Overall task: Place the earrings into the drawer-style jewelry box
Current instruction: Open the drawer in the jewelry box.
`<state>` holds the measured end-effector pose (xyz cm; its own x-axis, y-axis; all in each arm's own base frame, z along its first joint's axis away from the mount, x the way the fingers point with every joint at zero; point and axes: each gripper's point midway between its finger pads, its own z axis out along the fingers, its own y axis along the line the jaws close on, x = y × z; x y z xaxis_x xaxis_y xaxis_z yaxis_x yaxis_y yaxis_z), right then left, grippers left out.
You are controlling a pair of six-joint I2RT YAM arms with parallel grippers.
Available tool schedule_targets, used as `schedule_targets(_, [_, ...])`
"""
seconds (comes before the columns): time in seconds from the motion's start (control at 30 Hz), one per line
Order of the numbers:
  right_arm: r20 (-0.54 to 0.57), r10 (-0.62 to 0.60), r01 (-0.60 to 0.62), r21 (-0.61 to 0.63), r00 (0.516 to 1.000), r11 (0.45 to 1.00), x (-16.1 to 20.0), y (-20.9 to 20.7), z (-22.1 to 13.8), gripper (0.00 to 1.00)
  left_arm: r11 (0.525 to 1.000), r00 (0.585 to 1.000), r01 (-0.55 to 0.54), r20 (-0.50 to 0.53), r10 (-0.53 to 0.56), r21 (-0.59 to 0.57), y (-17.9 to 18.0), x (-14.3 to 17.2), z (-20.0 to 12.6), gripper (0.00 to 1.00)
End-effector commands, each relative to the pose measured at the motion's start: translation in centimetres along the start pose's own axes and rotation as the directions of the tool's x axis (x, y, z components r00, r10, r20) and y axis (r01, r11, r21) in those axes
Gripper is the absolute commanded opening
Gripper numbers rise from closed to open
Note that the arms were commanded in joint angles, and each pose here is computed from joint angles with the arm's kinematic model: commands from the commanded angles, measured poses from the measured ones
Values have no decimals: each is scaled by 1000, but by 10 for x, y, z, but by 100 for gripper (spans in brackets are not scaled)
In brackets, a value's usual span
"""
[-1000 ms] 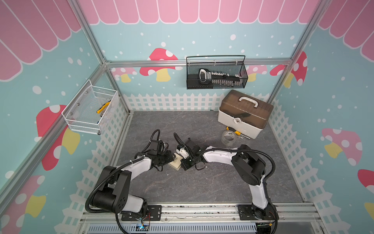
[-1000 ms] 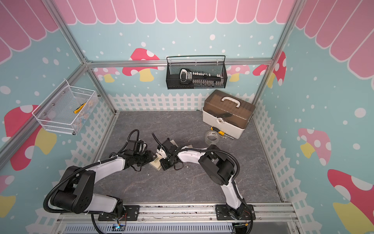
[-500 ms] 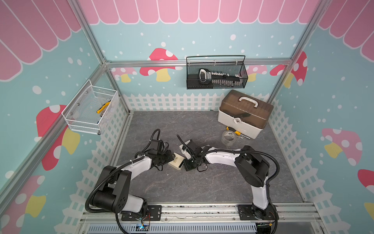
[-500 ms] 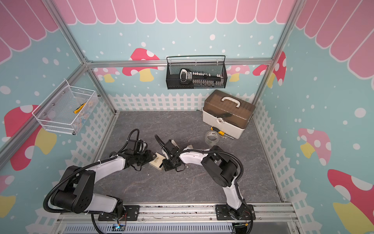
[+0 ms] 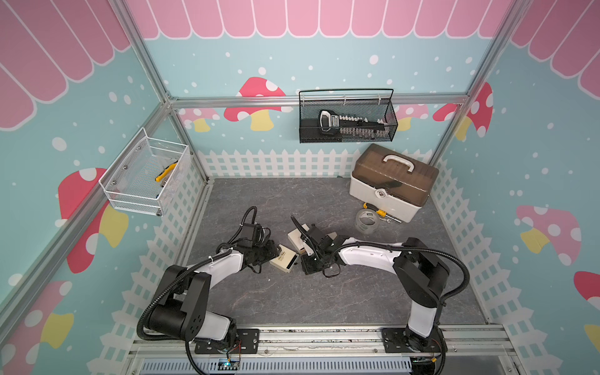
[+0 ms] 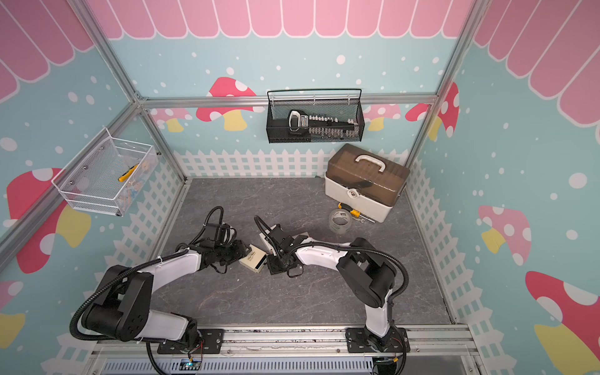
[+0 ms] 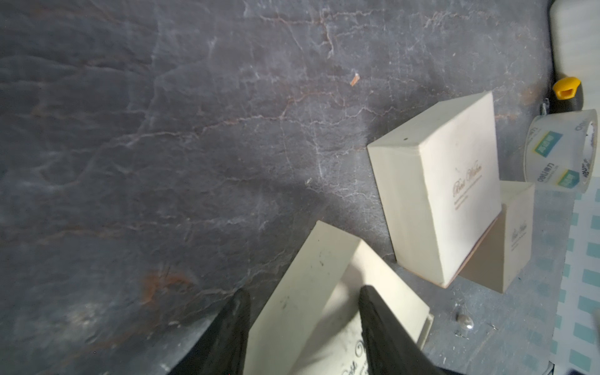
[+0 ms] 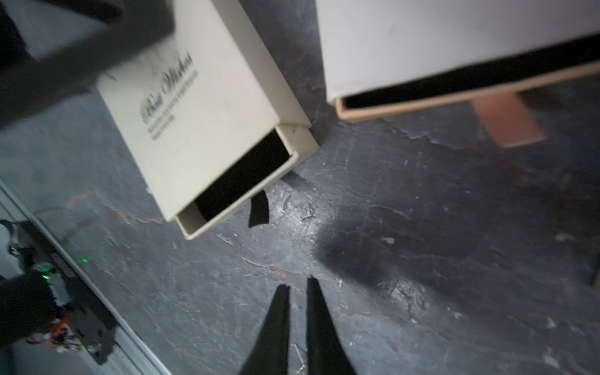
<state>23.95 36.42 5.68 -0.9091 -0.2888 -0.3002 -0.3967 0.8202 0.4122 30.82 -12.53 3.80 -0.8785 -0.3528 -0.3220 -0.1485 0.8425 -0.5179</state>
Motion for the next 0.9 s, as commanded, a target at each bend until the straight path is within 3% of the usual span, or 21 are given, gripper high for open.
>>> schedule_targets(0.0, [84,84,-82,-27,993,996,-17,8,-19,36,999,999,34,-31,-35,-10,11,17,0,55])
schedule_targets(0.3, [67,179,-181,10,981,984,-23,0,-6,39,991,997,43,-74,-34,125,-14,37,-4,53])
schedule_targets(0.53, [79,190,-197,96,979,976,-26,-17,-3,33,990,997,52,-66,-44,130,-22,47,-12,51])
schedule_targets(0.63, [60,195,-201,113,979,973,-22,-21,-1,32,992,997,52,-58,-46,115,-21,48,-14,56])
schedule_targets(0.87, [25,197,-199,77,980,977,-18,-14,6,29,992,997,32,-78,-23,126,-25,51,-12,55])
